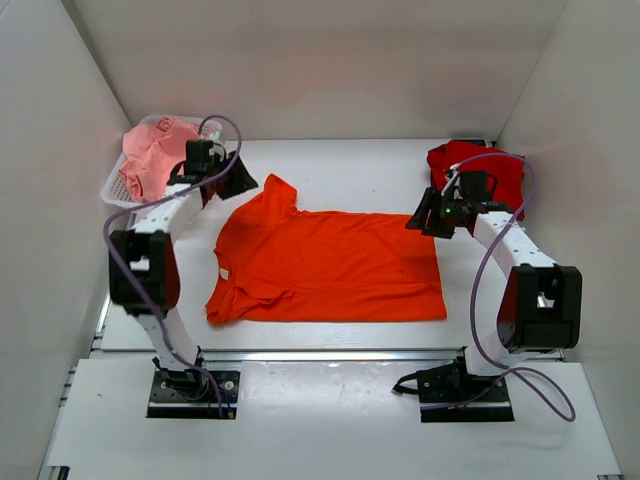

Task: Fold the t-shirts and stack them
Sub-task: Fold the flattened tshirt in 1/3 of the way, then grap the side of the flattened tshirt furthest away from the robot with both arms, then fold the other side of the tshirt into a rectangle, then rotate the tshirt 90 degrees, then grab the bottom of the folded rectangular tshirt with both arms

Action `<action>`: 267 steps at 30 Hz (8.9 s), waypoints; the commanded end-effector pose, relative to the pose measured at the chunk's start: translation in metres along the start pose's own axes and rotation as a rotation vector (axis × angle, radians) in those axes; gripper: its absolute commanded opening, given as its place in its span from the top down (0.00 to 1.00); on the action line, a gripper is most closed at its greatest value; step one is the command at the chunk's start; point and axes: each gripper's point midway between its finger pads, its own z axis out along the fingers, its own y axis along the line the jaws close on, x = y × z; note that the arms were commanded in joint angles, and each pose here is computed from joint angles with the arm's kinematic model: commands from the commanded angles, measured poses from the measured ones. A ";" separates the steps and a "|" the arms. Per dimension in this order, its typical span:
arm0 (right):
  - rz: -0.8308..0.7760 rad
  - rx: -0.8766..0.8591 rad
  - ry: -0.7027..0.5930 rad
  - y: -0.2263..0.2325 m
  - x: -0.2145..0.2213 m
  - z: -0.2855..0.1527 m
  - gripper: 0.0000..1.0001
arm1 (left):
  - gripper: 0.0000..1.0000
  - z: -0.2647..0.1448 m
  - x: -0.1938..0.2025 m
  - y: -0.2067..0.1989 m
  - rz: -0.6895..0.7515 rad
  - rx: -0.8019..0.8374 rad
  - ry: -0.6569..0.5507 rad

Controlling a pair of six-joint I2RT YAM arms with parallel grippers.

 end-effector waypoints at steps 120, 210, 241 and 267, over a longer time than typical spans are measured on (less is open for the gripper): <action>-0.063 -0.031 -0.086 -0.043 -0.005 0.023 1.00 | 0.75 0.059 0.028 0.039 -0.011 -0.068 0.029; -0.084 0.052 0.058 -0.041 0.030 0.022 0.59 | 0.61 -0.112 0.221 0.026 -0.099 -0.027 0.212; 0.054 0.087 0.421 0.084 0.275 0.057 0.71 | 0.74 0.214 0.070 -0.092 -0.060 0.138 0.378; 0.001 -0.011 0.110 0.056 0.224 -0.004 0.62 | 0.53 -0.041 0.097 -0.102 0.060 0.217 0.244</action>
